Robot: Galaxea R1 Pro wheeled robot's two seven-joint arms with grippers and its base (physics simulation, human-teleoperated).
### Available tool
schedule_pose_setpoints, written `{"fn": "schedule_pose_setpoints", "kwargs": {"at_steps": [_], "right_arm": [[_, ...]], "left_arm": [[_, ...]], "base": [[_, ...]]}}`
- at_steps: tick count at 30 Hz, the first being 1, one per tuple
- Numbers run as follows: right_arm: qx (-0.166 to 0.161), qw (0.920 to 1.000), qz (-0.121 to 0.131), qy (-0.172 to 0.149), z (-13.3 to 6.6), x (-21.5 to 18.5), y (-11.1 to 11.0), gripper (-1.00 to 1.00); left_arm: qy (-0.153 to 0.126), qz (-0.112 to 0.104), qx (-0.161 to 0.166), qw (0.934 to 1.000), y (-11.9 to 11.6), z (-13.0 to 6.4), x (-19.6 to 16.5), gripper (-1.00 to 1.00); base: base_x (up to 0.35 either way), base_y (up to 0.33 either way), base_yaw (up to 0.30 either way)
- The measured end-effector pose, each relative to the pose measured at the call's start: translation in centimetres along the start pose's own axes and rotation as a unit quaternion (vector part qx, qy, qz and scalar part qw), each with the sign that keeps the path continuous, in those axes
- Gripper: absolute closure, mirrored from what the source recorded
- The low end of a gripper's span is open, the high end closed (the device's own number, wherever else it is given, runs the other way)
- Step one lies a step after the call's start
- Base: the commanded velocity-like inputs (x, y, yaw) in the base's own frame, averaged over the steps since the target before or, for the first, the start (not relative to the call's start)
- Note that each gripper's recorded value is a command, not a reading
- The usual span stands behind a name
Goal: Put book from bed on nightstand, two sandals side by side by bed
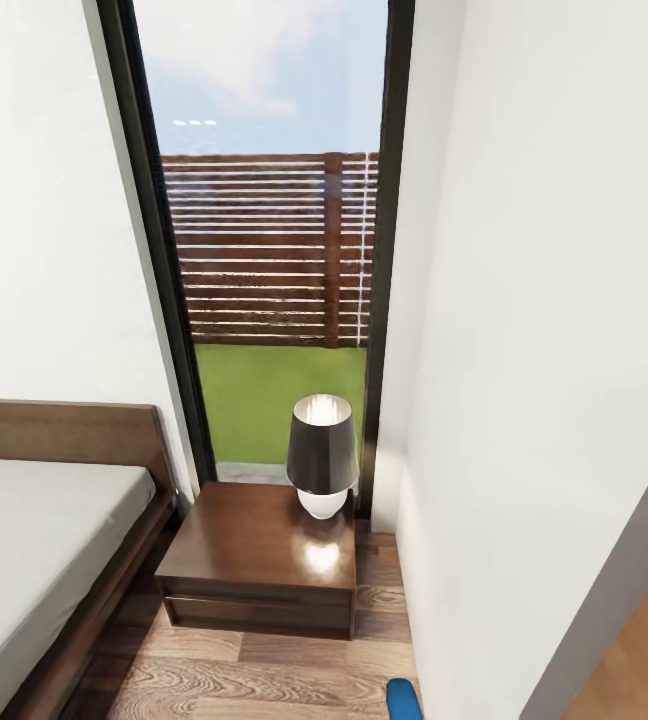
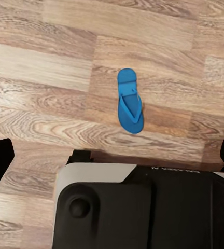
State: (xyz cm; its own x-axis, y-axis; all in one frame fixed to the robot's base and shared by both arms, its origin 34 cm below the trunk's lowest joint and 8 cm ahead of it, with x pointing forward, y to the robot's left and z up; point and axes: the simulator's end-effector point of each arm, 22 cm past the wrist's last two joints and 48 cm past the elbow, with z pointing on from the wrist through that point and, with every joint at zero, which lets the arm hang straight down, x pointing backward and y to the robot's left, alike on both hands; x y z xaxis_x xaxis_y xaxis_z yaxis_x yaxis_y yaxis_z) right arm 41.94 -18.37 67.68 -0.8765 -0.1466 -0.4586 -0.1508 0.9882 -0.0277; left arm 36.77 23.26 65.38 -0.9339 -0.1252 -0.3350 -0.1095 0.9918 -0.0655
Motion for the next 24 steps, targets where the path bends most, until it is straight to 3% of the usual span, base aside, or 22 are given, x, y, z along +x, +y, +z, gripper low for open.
{"fn": "schedule_pose_setpoints", "kwargs": {"at_steps": [3,11,24], "right_arm": [[0.001,0.9996,0.005,-0.028,0.0,-3.4,0.0,1.0],[0.001,0.9989,0.01,-0.046,-0.8,-9.2,0.5,1.0],[-0.001,0.9977,0.011,-0.067,-1.3,-11.9,0.6,1.0]], "left_arm": [[-0.004,0.001,0.001,1.0,-0.3,0.1,-2.1,-1.0],[-0.009,-0.006,0.002,0.9999,-0.4,0.1,-3.8,-1.0],[-0.016,-0.01,0.0,0.9998,-0.2,0.1,-4.2,-1.0]], "base": [[0.0,0.0,0.0],[0.0,0.0,0.0],[0.0,0.0,0.0]]}}
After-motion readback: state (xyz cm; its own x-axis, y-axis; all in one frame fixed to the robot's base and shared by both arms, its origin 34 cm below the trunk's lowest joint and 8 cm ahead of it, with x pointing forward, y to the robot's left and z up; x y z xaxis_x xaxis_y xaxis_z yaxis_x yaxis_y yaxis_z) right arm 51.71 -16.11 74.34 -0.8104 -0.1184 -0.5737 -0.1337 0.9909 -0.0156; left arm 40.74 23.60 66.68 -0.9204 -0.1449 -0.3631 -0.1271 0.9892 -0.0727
